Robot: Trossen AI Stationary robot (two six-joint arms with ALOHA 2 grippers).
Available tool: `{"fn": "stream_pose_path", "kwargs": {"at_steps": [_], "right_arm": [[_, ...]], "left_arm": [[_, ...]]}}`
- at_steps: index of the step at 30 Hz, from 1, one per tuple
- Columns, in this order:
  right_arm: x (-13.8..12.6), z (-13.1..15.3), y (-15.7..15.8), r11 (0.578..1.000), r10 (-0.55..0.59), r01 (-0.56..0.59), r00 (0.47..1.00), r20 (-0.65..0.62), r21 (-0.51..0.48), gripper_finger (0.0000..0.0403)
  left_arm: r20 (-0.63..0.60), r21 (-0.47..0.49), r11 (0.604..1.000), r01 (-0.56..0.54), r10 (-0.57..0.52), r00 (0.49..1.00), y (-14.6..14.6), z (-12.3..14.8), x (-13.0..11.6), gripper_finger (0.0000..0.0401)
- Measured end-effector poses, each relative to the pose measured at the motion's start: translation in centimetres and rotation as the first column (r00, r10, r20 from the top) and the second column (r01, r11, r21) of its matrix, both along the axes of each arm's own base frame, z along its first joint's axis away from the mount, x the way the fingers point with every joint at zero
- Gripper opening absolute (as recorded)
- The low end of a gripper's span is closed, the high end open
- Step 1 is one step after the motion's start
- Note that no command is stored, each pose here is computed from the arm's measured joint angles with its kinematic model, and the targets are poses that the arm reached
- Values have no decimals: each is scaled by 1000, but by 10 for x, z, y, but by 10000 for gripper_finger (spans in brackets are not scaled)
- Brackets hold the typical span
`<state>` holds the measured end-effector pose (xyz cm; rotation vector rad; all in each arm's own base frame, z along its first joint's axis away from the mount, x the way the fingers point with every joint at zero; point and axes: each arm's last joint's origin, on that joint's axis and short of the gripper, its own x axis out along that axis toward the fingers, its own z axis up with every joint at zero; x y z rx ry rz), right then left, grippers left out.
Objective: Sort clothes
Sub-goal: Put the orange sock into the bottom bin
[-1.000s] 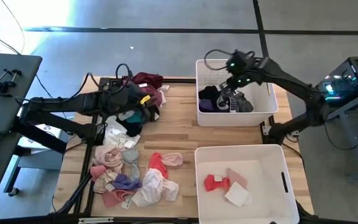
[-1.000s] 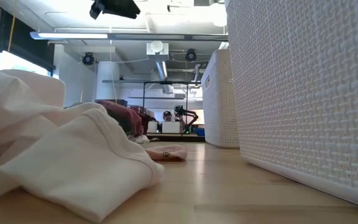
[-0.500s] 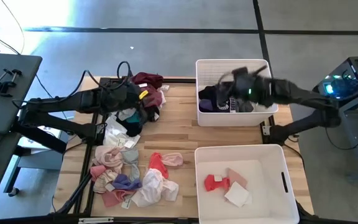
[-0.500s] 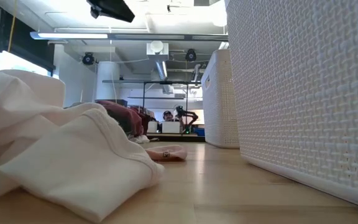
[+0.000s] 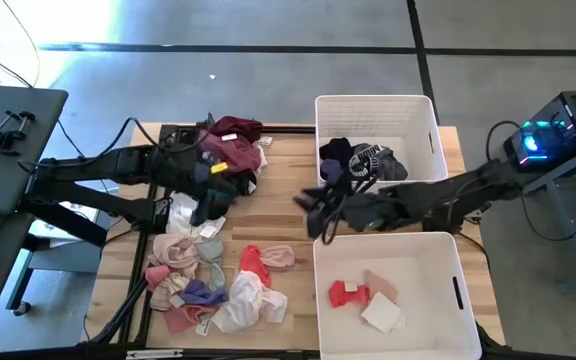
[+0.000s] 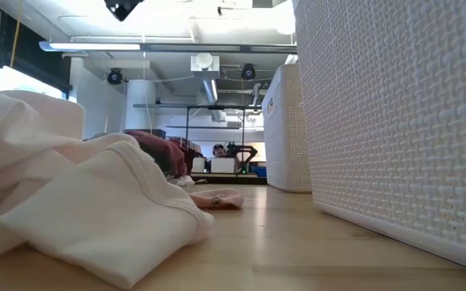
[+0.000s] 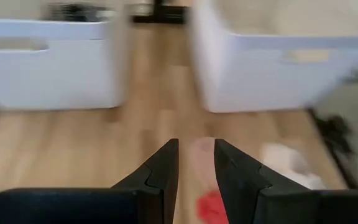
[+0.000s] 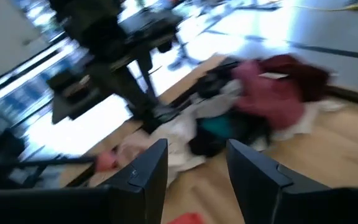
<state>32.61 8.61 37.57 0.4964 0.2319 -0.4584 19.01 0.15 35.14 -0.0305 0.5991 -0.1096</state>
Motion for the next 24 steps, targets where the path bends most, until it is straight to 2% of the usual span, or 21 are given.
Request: {"fn": "stream_pose_path", "kwargs": {"at_steps": [3, 7, 12, 14, 17, 20, 24], "right_arm": [[15, -12, 8, 996, 86, -87, 996, -24, -21, 149], [24, -23, 11, 994, 111, -112, 993, -48, -20, 149], [24, -23, 12, 993, 115, -117, 992, -53, -28, 149], [22, -21, 11, 989, 129, -133, 990, -64, -64, 149], [22, -21, 11, 981, 145, -155, 986, -88, -119, 149], [23, -20, 9, 987, 128, -134, 989, -70, -93, 149], [20, -19, 12, 981, 159, -166, 984, -78, -100, 149]], "left_arm": [[-22, 16, 990, 141, -141, 990, -15, -4, 5, 92], [-83, 62, 962, 267, -262, 962, -37, -16, 17, 92], [-211, 22, 959, 283, -272, 939, -58, -42, 42, 92], [-257, -22, 967, 253, -250, 933, -65, -54, 53, 93], [-264, -58, 969, 240, -246, 932, -71, -70, 75, 102], [-282, -41, 956, 290, -290, 915, -75, -89, 93, 117], [-383, -8, 945, 328, -306, 872, -77, -121, 110, 139]]}}
